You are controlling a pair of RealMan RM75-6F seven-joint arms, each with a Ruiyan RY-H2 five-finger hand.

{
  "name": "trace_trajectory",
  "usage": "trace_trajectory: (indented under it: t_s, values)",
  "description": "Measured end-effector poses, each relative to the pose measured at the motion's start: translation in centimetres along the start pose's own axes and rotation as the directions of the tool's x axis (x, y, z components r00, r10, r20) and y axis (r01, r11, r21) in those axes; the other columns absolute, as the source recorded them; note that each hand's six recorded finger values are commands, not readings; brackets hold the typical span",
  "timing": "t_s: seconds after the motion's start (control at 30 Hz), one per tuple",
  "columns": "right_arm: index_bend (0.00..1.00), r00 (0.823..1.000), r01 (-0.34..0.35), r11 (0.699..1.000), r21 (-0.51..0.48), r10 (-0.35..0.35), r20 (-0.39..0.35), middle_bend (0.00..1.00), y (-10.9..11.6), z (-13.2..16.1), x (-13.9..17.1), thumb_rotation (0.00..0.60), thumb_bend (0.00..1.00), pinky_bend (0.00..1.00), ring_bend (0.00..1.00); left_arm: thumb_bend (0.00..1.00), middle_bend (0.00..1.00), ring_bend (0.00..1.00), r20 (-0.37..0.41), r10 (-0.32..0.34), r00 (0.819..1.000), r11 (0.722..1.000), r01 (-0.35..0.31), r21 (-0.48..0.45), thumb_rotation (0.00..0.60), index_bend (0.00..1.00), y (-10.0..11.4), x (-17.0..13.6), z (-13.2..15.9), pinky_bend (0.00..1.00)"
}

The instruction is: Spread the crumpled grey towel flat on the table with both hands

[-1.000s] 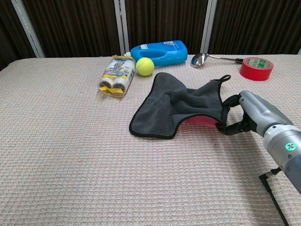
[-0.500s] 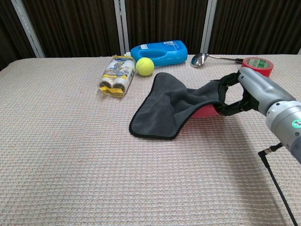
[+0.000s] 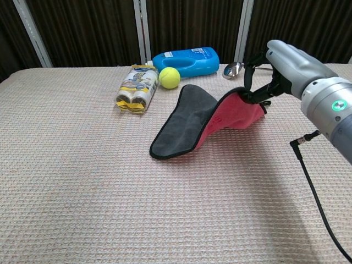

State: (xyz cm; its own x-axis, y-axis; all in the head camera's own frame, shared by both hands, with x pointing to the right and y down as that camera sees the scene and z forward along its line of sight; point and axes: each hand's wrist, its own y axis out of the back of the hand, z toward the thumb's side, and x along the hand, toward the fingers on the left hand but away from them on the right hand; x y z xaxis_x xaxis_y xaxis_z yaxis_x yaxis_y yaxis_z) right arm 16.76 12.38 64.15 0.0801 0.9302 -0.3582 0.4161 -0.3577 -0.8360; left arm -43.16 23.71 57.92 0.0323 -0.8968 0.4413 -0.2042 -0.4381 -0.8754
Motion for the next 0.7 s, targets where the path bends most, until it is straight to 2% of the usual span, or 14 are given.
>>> trace_trajectory:
  t_s: [0.23,0.7]
  values:
    - [0.68,0.999,0.015,0.999,0.034,-0.014,-0.031,0.26,0.6,2.3,-0.6,0.600,0.50,0.07,0.08,0.08,0.00,0.00,0.030,-0.020,0.999,1.000,0.020,-0.002,0.600,0.04,-0.9,1.5,1.2,0.06]
    - [0.68,0.995,0.086,0.992,0.093,-0.081,-0.058,0.26,3.0,8.0,-4.2,0.600,0.50,0.09,0.08,0.08,0.00,0.00,0.021,-0.039,0.999,0.999,0.040,-0.033,0.600,0.04,-1.2,2.0,0.7,0.06]
